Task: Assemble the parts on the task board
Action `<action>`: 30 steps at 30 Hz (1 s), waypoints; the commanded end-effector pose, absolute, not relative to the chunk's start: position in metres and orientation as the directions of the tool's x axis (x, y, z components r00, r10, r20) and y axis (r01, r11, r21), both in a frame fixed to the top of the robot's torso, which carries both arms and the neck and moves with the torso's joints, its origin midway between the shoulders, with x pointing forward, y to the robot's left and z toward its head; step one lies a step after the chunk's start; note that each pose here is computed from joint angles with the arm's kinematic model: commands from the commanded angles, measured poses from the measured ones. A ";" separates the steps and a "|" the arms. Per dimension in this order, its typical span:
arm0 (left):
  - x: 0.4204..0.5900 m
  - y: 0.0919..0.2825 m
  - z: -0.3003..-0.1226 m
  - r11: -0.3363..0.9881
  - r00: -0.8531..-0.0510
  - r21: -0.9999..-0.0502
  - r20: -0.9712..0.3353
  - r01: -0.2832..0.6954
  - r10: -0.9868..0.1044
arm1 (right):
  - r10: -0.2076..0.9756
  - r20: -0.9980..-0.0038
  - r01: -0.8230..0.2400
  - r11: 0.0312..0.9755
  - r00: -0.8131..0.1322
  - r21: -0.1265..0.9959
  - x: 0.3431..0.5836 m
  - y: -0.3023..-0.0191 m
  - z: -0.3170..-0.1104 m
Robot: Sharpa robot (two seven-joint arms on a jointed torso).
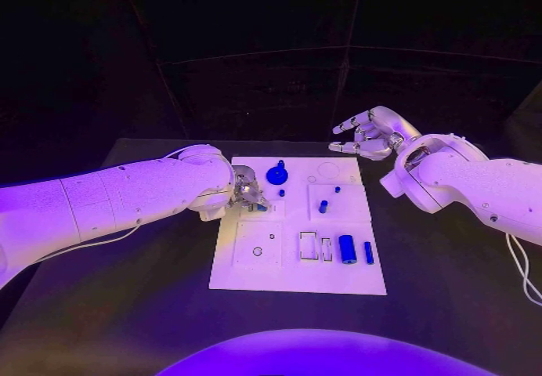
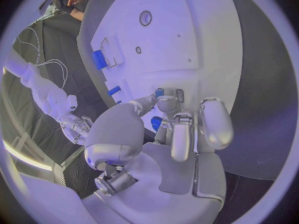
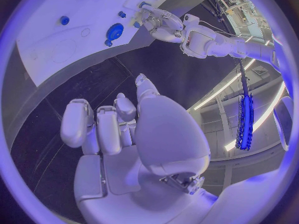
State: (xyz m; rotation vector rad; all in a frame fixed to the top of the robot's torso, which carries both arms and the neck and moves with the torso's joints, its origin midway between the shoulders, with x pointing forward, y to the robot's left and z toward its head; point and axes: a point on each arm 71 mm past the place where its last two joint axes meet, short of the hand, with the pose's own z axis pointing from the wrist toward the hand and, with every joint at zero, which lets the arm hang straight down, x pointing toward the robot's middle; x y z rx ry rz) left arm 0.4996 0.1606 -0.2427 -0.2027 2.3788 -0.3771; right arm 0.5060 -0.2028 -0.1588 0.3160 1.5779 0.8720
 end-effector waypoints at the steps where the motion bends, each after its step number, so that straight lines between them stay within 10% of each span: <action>1: 0.498 0.161 -0.246 0.956 -0.758 -0.290 -0.615 -0.036 -0.216 | 0.643 -0.732 -0.282 0.676 -0.224 0.680 0.506 -0.201 -0.158; 30: 0.506 0.153 -0.249 0.968 -0.783 -0.249 -0.596 -0.030 -0.178 | 0.642 -0.732 -0.283 0.675 -0.228 0.681 0.507 -0.199 -0.158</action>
